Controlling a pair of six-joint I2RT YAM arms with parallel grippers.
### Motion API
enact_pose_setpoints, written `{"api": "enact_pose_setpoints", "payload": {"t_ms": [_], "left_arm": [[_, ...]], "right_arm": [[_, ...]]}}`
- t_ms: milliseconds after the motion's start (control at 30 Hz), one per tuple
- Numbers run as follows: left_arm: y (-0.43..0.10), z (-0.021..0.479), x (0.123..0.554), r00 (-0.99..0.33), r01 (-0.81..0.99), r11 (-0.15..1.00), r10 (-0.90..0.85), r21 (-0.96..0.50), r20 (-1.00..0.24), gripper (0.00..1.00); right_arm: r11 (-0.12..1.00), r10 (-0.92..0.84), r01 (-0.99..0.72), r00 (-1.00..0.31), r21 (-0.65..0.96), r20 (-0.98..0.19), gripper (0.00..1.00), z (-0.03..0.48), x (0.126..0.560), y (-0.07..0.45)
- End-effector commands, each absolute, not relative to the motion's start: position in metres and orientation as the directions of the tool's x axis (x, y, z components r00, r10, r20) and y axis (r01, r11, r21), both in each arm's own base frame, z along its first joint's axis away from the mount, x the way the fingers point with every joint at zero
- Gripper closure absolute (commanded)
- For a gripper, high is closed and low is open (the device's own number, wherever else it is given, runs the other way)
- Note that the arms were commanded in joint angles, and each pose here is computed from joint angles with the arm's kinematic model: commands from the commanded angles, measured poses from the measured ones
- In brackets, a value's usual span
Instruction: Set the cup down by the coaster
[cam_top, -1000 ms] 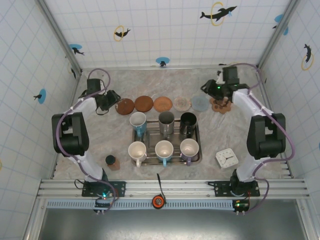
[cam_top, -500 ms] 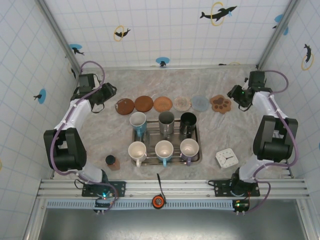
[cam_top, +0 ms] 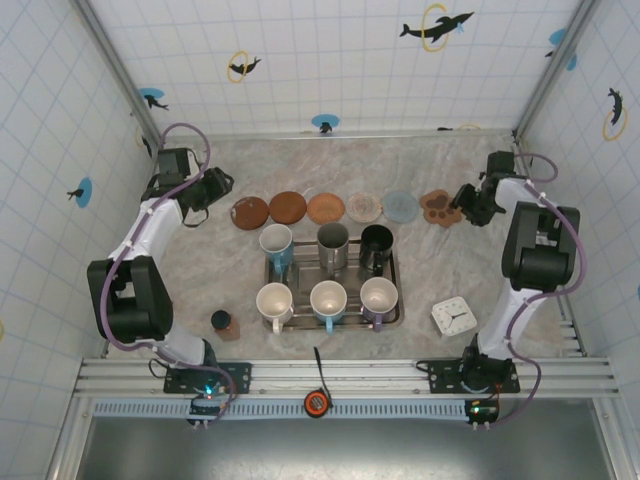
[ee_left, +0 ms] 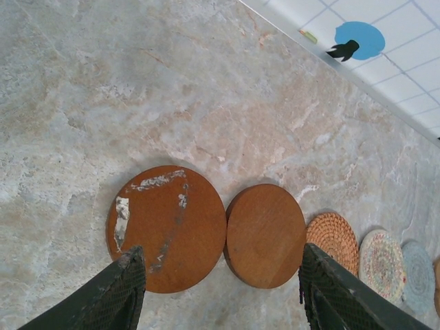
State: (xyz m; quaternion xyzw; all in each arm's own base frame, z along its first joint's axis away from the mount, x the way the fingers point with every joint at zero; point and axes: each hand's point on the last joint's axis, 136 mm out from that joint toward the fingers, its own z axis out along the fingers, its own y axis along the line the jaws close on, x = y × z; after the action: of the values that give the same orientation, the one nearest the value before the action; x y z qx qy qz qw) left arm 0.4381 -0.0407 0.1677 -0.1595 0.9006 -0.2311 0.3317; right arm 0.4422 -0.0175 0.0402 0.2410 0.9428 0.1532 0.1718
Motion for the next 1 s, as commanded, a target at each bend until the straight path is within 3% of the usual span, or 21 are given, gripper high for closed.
{"api": "enact_pose_setpoints", "payload": {"t_ms": [0, 967], "left_arm": [[-0.041, 0.162, 0.435, -0.746, -0.135, 0.855, -0.420, -0.501, -0.517, 0.40], [-0.038, 0.155, 0.437, -0.753, -0.144, 0.863, -0.413, -0.485, -0.512, 0.40]], "right_arm": [[0.837, 0.507, 0.385, -0.812, 0.389, -0.288, 0.40, 0.044, 0.464, -0.021], [0.854, 0.449, 0.341, -0.864, 0.392, -0.228, 0.45, 0.030, 0.470, 0.009]]}}
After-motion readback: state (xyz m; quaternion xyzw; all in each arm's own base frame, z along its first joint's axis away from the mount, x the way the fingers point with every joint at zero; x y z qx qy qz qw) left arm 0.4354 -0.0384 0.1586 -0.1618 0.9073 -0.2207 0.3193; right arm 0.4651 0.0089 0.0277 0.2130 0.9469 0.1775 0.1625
